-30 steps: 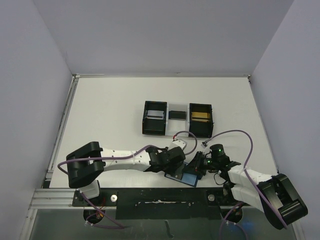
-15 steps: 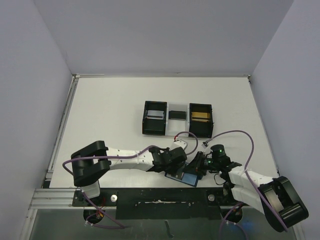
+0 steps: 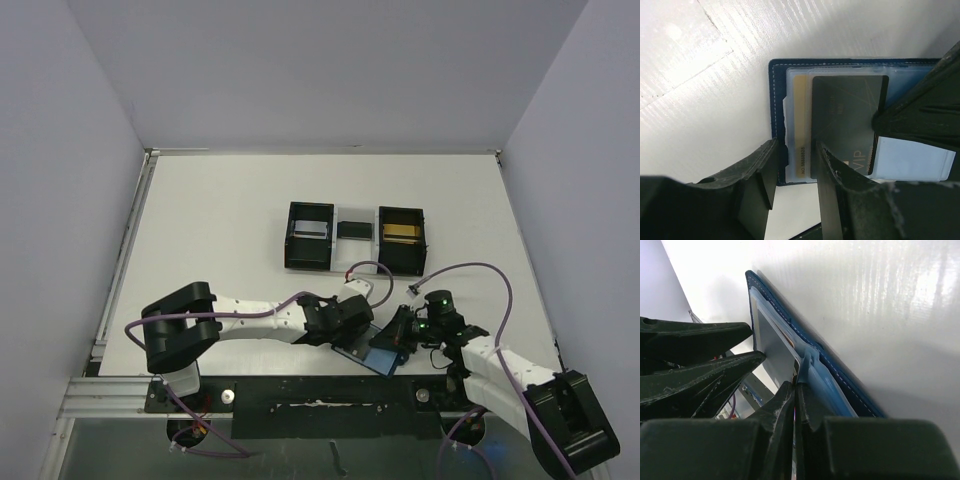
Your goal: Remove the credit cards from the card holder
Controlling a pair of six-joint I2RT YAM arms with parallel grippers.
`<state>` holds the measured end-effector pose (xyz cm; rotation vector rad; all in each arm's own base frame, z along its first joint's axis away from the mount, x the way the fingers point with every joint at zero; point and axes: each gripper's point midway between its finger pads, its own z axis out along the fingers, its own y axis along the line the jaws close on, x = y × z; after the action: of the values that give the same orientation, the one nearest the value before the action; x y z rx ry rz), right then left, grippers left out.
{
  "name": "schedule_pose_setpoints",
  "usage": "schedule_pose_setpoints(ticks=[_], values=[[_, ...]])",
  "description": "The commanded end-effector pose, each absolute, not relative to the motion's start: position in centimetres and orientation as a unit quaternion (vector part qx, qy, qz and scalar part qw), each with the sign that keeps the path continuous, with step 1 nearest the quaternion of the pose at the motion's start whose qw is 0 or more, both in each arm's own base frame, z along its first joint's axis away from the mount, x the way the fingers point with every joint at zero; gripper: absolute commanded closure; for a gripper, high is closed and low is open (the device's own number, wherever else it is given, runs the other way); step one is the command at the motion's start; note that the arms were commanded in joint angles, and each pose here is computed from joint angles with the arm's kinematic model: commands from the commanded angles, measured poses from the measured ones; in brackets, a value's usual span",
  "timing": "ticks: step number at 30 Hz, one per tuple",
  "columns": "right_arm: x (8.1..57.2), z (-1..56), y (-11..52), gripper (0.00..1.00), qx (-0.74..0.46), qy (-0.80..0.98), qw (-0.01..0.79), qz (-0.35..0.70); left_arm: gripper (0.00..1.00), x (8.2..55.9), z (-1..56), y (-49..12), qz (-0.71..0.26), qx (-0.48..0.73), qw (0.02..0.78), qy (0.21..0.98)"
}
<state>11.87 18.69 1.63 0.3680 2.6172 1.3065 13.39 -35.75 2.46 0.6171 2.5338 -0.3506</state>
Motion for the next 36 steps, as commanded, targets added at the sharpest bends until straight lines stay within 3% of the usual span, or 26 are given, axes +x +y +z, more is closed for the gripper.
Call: schedule_pose_setpoints(ticks=[1,15,21,28,33,36], values=[[11.8,2.9,18.7,1.0,0.111,0.885,0.087,0.445,0.67,13.6,0.1,-31.8,-0.055,0.226,0.241,0.942],[11.9,3.3,18.4,1.0,0.12,0.882,0.078,0.448,0.69,14.0,0.3,-31.6,-0.066,0.211,0.246,0.944],[13.3,3.1,18.4,0.81,0.148,0.876,0.104,0.446,0.71,13.8,0.2,-31.9,-0.072,0.216,0.241,0.943],[13.5,1.3,18.2,0.73,0.184,0.886,0.112,0.41,0.77,13.9,0.3,-32.2,-0.081,0.214,0.237,0.944],[13.1,0.7,19.0,0.74,0.179,0.891,0.117,0.4,0.81,14.0,0.3,-32.3,-0.098,0.204,0.229,0.947],[13.7,1.1,19.3,0.82,0.175,0.885,0.136,0.41,0.82,14.1,0.2,-32.2,-0.11,0.194,0.224,0.949]])
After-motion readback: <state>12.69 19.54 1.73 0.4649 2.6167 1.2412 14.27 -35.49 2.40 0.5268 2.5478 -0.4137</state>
